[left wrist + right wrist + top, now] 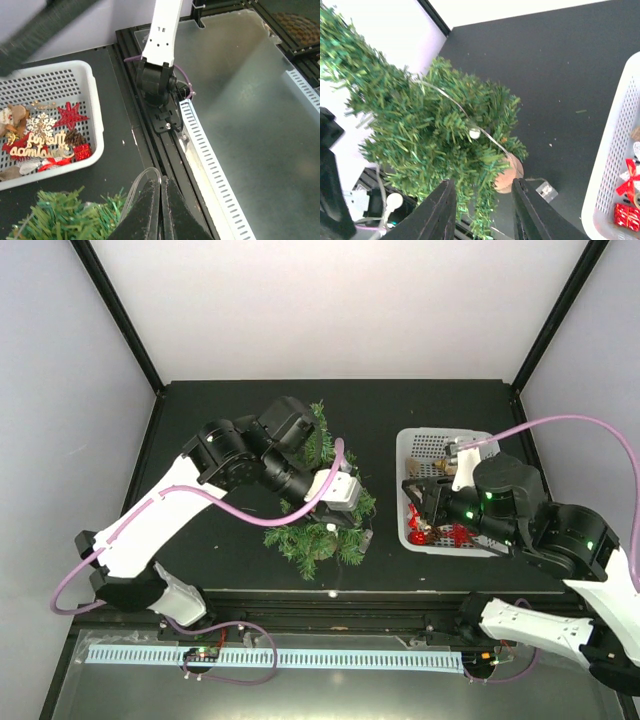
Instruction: Decorate the small christmas tree
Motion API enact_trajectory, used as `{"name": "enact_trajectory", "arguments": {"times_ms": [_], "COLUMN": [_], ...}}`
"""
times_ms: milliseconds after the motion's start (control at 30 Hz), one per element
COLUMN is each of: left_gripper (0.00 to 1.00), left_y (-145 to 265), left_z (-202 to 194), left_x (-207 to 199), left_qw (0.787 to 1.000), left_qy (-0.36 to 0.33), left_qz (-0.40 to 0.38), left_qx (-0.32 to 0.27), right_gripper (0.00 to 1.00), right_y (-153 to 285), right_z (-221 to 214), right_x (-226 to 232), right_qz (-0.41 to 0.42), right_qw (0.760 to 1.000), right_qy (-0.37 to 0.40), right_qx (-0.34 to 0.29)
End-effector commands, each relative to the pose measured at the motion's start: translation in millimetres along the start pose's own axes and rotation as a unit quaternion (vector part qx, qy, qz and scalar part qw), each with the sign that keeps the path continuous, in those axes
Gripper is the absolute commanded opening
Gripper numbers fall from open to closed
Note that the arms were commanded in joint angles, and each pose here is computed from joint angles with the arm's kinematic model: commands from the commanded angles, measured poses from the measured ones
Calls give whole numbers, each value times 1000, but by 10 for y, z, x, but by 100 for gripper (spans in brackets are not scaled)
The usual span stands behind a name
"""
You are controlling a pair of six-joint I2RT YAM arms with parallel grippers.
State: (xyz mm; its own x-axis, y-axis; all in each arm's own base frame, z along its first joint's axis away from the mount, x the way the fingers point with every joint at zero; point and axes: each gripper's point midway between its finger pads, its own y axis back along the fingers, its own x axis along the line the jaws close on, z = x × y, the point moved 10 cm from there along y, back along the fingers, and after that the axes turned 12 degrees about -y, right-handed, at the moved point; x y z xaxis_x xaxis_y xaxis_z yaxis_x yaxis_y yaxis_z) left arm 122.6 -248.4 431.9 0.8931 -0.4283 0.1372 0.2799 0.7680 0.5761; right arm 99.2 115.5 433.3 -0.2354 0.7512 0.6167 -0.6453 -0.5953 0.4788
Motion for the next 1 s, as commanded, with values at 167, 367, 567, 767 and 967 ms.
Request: {"name": "enact_trajectory", "arguments": {"times_ms": [167, 367, 567, 767, 967], "left_gripper": [2, 1, 2, 1, 2], "left_y": [4, -15, -24, -19, -18], "left_z": [272, 328, 396, 410, 396], "left_x": [156, 222, 297, 303, 292], "left_qw": [998, 997, 996, 995, 996], "left_qy": [20, 25, 36, 38, 37], "left_qz": [-16, -22, -29, -29, -28], "left_qx": [-62, -76, -83, -86, -82], "right_gripper": [33, 38, 53, 56, 56], "right_y": [-101, -158, -341, -449, -445], "right_z": [-313, -532, -660, -753, -787], "right_x": [-171, -231, -150, -20, -52], "right_qz": [50, 153, 212, 227, 242], "right_qw": [997, 986, 972, 965, 963], "right_qy": [15, 13, 8, 29, 17], "right_qx": [53, 72, 99, 126, 116]}}
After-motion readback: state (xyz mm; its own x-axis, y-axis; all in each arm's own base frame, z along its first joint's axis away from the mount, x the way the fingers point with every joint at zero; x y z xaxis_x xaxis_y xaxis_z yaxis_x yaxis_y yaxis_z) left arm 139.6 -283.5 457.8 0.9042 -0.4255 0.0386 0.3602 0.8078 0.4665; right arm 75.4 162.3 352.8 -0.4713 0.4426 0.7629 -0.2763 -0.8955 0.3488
